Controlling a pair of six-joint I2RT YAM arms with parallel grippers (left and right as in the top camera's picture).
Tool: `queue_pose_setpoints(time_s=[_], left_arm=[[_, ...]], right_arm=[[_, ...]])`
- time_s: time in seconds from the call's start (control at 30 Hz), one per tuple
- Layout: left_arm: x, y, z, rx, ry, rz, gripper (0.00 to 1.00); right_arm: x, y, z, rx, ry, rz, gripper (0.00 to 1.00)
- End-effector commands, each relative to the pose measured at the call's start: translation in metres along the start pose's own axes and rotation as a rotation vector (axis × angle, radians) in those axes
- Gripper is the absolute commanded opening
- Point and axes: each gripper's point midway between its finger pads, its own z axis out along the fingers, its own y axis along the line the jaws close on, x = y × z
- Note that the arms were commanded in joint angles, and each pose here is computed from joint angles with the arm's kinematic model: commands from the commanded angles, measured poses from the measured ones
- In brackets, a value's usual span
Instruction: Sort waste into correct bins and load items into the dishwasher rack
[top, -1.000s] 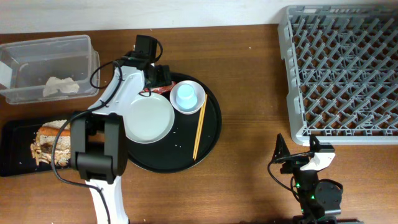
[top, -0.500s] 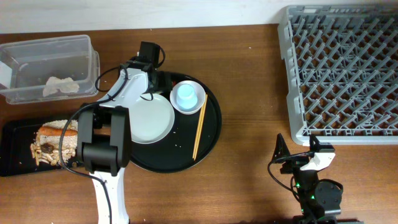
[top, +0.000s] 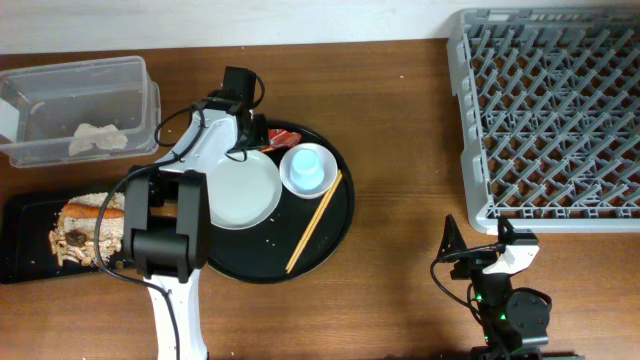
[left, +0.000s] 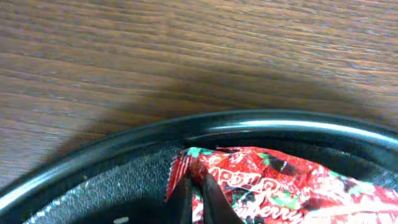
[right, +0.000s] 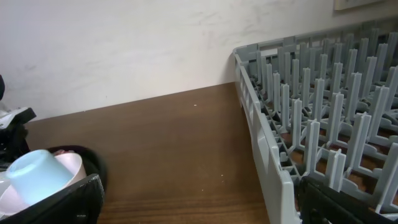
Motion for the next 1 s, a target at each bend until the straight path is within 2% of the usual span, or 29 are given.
queue_pose_setpoints(time_s=[0.0,0.4,0.6,0.63,0.67,0.7,0.83,0.97], left_arm=[[0.008,-0.011,-0.001,0.053,0.039,0.0,0.01],[-0.011,-0.014,-0.059,0.08,-0.035,-0.002,0.01],[-0.011,-0.013,-0.064,0.079,-0.039,-0.002,0.01],[-0.012,-0.013,-0.064,0.077,-0.04,-0.002,0.06],[-0.013,-0.012,-0.064,0.07,-0.045,-0.002,0.3],[-0.014,-0.01,-0.064,0.056,-0.05,-0.002,0.36],[-0.016,0.004,-0.06,-0.023,-0.064,0.03,0.45],[-0.012,0.01,-0.05,-0.035,-0.043,0.038,0.47]], right_arm=[[0.003,-0.001,0.0,0.005,0.002,-0.01,0.98],[0.003,-0.001,0.0,0.005,0.002,-0.01,0.98],[0.003,-0.001,0.0,0.005,0.002,-0.01,0.98],[0.003,-0.001,0.0,0.005,0.002,-0.01,0.98],[0.003,-0.001,0.0,0.005,0.002,-0.01,0.98],[0.003,-0.001,0.0,0.005,0.002,-0.01,0.98],[0.003,-0.001,0.0,0.005,0.002,-0.01,0.98],[0.003,-0.001,0.0,0.005,0.002,-0.01,0.98]])
